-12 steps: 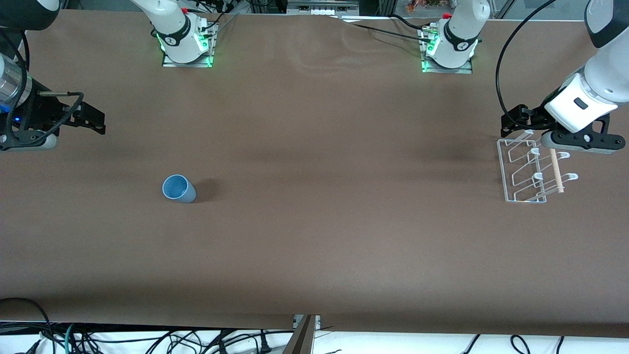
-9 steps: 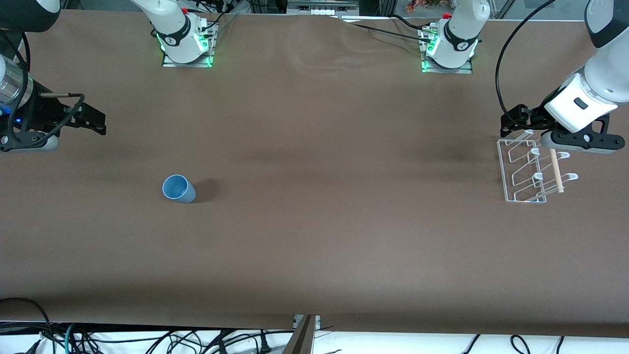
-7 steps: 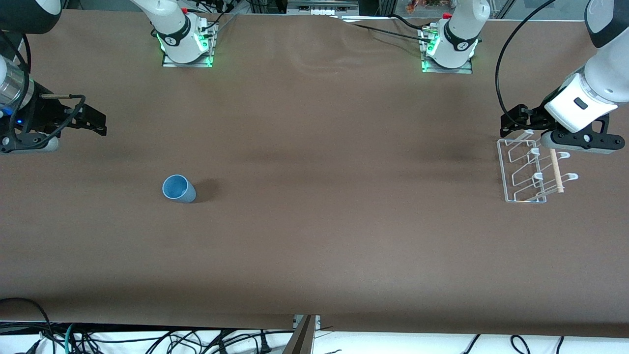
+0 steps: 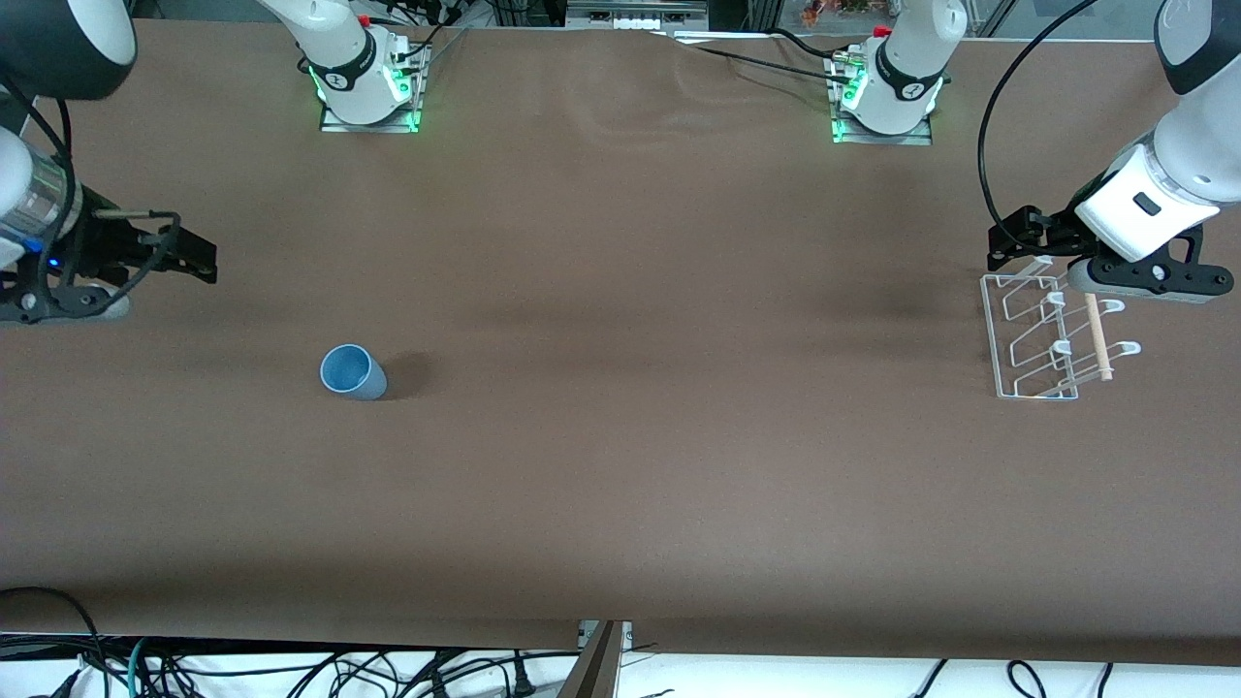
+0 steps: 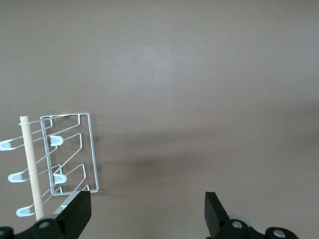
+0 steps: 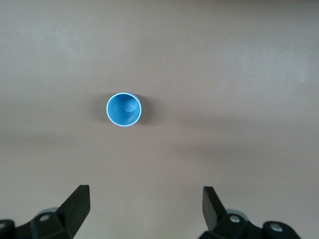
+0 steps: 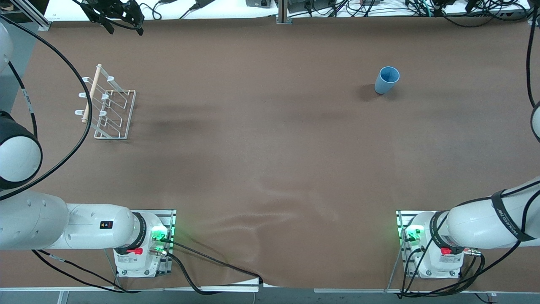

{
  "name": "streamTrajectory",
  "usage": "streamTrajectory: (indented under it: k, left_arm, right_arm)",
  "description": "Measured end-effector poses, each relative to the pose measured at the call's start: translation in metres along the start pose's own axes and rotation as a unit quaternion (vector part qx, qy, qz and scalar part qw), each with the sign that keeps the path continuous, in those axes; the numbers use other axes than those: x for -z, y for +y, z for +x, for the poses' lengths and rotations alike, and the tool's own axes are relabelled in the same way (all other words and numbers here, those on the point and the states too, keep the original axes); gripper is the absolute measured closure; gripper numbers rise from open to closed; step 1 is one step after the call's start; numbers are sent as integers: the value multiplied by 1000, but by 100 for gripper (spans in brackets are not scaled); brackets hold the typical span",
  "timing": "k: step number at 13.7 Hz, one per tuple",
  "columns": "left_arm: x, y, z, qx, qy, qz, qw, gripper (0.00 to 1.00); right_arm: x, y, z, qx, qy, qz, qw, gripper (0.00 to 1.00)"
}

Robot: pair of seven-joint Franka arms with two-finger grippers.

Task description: Transfer cup to left arm and place on rack

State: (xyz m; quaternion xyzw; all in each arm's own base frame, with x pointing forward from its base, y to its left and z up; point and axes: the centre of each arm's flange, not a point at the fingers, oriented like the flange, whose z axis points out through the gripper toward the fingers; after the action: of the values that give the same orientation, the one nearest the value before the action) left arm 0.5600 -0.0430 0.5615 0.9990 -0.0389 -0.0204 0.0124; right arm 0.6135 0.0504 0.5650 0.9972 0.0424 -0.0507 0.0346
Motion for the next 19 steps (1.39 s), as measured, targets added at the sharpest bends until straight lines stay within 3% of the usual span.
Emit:
streamTrajectory:
  k: [7, 11, 15, 19]
  left_arm:
    - [0, -1, 0, 1, 0, 0, 1000, 0]
    - [0, -1, 0, 1, 0, 0, 1000, 0]
    - [0, -1, 0, 1, 0, 0, 1000, 0]
    - [0, -1, 0, 1, 0, 0, 1000, 0]
  right_arm:
    - [-123, -10, 64, 7, -39, 3, 999, 0]
    - [-183, -17, 79, 7, -27, 5, 1000, 0]
    - [-251, -29, 69, -8, -20, 11, 1000, 0]
    - [-284, -33, 59, -8, -15, 13, 1000, 0]
